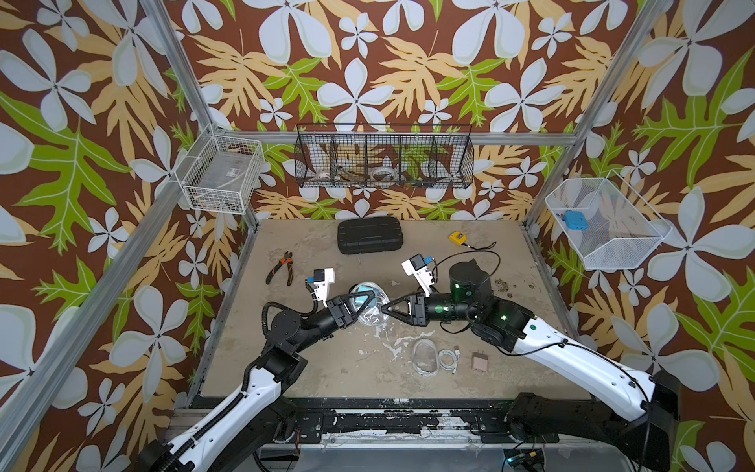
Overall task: Pack away charging kits
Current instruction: Adjust the storage bag, then zip the zipper on the storage bag.
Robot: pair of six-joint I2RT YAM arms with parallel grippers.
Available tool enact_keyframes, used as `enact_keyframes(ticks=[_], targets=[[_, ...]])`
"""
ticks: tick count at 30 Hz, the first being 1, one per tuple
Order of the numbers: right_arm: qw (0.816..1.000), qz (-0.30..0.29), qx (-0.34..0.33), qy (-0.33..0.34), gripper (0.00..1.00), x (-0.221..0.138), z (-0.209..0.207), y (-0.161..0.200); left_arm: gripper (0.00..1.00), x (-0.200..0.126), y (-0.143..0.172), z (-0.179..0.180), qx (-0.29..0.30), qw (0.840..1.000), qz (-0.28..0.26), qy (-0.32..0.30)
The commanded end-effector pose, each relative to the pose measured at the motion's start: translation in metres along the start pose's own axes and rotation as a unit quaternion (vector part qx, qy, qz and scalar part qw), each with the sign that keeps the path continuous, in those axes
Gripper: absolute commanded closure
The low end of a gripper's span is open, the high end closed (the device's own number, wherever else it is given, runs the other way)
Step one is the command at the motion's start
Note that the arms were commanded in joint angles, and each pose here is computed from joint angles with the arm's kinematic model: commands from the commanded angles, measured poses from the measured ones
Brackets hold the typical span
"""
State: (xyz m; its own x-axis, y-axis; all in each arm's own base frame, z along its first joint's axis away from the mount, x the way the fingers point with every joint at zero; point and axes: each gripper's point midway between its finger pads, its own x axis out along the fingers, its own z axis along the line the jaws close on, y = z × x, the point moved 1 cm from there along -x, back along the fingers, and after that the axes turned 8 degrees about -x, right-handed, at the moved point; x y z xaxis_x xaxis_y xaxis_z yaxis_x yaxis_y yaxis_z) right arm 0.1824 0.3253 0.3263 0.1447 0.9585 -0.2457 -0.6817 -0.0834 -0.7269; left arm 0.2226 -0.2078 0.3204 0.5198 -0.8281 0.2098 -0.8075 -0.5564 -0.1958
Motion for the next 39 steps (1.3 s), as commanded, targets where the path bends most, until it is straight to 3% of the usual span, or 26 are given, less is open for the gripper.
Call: enact_keyframes(ticks=[1,4,11,22,39], targets=[[0.997,-0.003,-0.07,0.011,0.67,-0.018,0.01,0.001,0.8,0.002,-0.008,-0.009,-0.02,1.0,-0.001,0.008],[0.993,0.018,-0.108,0.043,0.61,-0.022,0.001,0.009,0.8,0.004,-0.008,-0.008,-0.048,0.999,0.009,0.003],[0.975,0.021,-0.207,0.079,0.62,-0.011,0.007,0.018,0.77,0.007,-0.012,-0.014,-0.07,0.998,0.007,-0.005],[0.962,0.02,-0.258,0.084,0.65,0.008,0.008,0.01,0.73,0.005,-0.014,-0.003,-0.096,0.995,-0.007,-0.022],[0.959,0.035,-0.258,0.115,0.73,0.027,-0.008,0.013,0.7,0.005,-0.015,-0.003,-0.105,0.994,-0.011,-0.018]])
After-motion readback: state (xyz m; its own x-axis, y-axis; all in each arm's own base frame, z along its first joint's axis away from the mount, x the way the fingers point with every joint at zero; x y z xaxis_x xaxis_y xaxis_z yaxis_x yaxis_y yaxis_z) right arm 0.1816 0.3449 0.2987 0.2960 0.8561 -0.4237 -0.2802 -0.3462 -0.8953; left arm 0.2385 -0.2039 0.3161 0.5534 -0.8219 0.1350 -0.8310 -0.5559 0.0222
